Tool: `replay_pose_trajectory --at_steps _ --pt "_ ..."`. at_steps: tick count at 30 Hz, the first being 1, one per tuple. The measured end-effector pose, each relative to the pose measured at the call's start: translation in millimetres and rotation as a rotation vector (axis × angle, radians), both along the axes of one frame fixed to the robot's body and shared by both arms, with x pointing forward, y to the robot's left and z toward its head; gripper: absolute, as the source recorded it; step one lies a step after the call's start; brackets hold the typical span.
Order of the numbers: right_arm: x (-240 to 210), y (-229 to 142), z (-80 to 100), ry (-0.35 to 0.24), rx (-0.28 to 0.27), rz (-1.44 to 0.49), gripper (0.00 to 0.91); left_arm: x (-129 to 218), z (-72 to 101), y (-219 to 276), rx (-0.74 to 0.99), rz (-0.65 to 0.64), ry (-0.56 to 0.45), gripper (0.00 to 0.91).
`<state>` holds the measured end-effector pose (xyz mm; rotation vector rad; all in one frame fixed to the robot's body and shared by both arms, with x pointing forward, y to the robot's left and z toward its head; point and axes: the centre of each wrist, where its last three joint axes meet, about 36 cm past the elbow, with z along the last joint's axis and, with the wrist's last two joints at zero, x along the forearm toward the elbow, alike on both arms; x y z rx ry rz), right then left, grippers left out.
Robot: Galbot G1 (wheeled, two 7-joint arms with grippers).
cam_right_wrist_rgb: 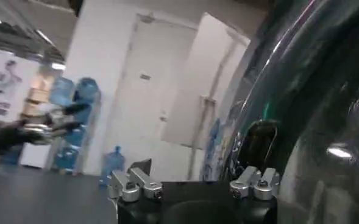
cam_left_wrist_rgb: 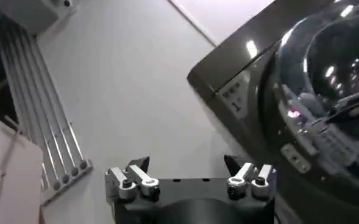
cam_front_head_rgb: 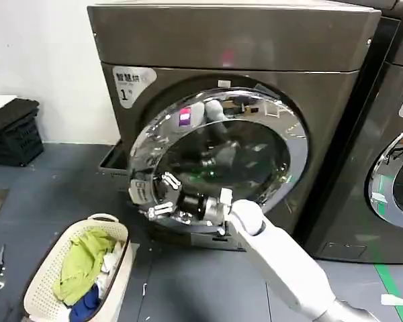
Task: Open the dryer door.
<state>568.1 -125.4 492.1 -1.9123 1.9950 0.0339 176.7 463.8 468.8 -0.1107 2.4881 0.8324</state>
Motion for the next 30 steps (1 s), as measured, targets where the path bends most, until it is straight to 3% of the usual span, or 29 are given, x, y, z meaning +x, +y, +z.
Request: replay_pose_trajectory --at_steps 13,30 --pt "-24 -31 11.0 0.0 -0.02 0.134 0.907 41 2.4 7 0.025 -0.062 0.045 0.907" --pt "-55 -87 20.3 -0.015 -0.045 0.248 0.907 110 4.6 -13 0.066 -0.24 0.084 0.907"
